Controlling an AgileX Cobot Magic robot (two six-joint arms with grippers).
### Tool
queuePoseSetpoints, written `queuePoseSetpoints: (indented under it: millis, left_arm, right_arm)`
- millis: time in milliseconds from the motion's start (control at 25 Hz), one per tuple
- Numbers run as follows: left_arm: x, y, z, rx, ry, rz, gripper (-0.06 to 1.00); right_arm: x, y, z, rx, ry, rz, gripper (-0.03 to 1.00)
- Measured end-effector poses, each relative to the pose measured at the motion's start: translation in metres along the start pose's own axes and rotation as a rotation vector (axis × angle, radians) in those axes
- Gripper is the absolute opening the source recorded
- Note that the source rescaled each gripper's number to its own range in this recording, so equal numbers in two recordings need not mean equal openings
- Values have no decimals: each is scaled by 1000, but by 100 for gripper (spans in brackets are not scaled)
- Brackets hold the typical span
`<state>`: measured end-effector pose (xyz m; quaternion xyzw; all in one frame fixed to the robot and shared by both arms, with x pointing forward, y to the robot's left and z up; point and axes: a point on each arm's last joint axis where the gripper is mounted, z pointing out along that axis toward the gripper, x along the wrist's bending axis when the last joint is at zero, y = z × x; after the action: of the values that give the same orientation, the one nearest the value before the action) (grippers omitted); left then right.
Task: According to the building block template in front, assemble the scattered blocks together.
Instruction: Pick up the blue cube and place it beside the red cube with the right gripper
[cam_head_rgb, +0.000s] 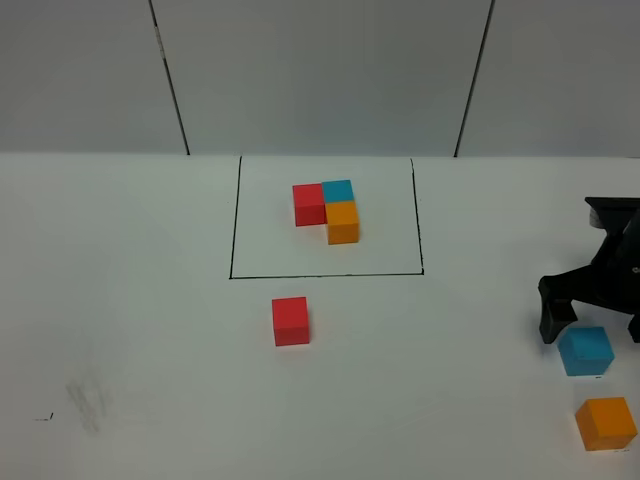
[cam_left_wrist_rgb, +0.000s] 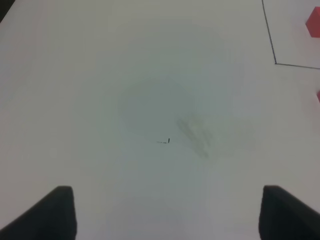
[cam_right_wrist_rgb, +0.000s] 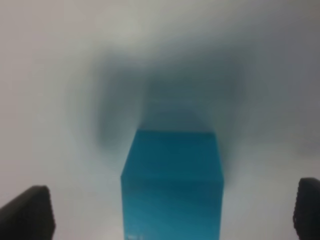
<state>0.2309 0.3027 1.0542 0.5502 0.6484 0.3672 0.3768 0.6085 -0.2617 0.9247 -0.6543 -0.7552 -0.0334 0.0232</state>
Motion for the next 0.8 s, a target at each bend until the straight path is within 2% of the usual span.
queuePoseSetpoints:
  millis: [800]
  left_arm:
    - [0,0,0,-1,0,0,94]
  right_arm:
    - [-1,-8,19,19,-3,47,83]
